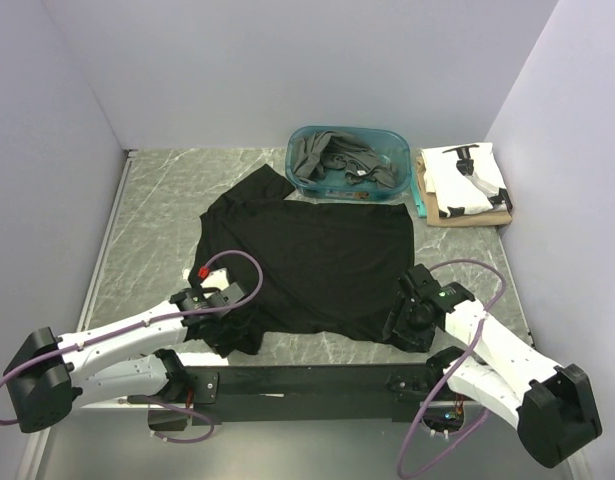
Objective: Fold and stack the t-shirts
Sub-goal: Fold the tshirt
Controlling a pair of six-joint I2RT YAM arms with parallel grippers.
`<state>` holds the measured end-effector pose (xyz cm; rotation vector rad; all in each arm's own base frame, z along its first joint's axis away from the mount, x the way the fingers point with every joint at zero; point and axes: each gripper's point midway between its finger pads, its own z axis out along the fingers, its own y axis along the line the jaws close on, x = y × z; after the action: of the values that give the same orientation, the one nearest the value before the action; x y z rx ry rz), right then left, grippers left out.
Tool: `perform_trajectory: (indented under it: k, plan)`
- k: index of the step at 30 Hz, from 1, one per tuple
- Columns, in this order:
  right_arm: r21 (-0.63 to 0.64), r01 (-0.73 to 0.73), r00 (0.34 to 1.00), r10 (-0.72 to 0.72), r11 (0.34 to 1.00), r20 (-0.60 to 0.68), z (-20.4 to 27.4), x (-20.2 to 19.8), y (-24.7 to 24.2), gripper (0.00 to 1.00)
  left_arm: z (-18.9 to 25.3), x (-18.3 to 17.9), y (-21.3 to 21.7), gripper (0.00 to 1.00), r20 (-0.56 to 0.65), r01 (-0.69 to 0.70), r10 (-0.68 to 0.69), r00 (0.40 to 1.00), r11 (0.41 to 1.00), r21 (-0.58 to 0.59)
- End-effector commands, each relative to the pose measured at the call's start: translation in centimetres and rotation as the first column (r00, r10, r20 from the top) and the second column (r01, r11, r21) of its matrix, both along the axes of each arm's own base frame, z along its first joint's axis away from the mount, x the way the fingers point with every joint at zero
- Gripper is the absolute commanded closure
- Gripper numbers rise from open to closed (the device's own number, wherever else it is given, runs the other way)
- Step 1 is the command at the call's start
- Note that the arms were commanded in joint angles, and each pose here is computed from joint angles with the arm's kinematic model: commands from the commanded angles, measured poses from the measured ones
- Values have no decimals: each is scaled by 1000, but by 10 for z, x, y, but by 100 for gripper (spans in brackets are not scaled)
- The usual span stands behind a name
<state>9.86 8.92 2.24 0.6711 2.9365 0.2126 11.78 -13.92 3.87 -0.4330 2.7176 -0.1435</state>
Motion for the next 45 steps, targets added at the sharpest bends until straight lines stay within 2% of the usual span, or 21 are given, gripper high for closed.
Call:
perform_trajectory:
  k: [1, 5, 11, 14, 17, 18, 21, 27, 36, 40, 45]
  plan:
    - [8, -3, 1000, 3, 1000, -31, 7, -10, 0, 31, 13, 12, -7, 99, 52, 16, -16, 999, 1000, -6]
    - [48, 15, 1000, -13, 999, -28, -7, -11, 6, 32, 13, 12, -8, 99, 48, 22, -22, 999, 1000, -10]
    - [-18, -31, 999, 31, 999, -7, -15, 4, 0, 33, 15, 12, -9, 99, 55, 21, -20, 998, 1000, -19]
    - [-15, -53, 999, 53, 998, -1, -17, 10, 3, 37, 17, 13, -6, 99, 63, 1, 0, 998, 1000, -17]
    - [-24, -65, 998, 66, 998, 16, -14, 15, 3, 51, 20, 14, -2, 99, 72, -24, 25, 997, 1000, -7]
    - [-25, -66, 998, 67, 997, 22, -13, 17, 3, 64, 21, 15, -3, 99, 77, -27, 27, 997, 1000, -9]
    - [-7, -66, 997, 66, 998, 49, -11, 22, 7, 79, 26, 19, 3, 99, 99, -46, 45, 994, 999, 17]
    - [13, -83, 991, 81, 996, 104, -8, 36, 13, 100, 33, 22, 6, 99, 108, -54, 49, 993, 998, 44]
    - [-32, -138, 972, 142, 990, 186, 21, 56, 11, 100, 58, 41, -3, 99, 178, -36, 28, 984, 998, 43]
    - [-48, -147, 962, 154, 988, 224, 32, 68, 12, 100, 77, 62, 1, 99, 245, -66, 53, 968, 997, 47]
    - [-56, -158, 947, 167, 986, 275, 44, 84, 16, 100, 93, 91, -3, 99, 315, -77, 79, 946, 997, -19]
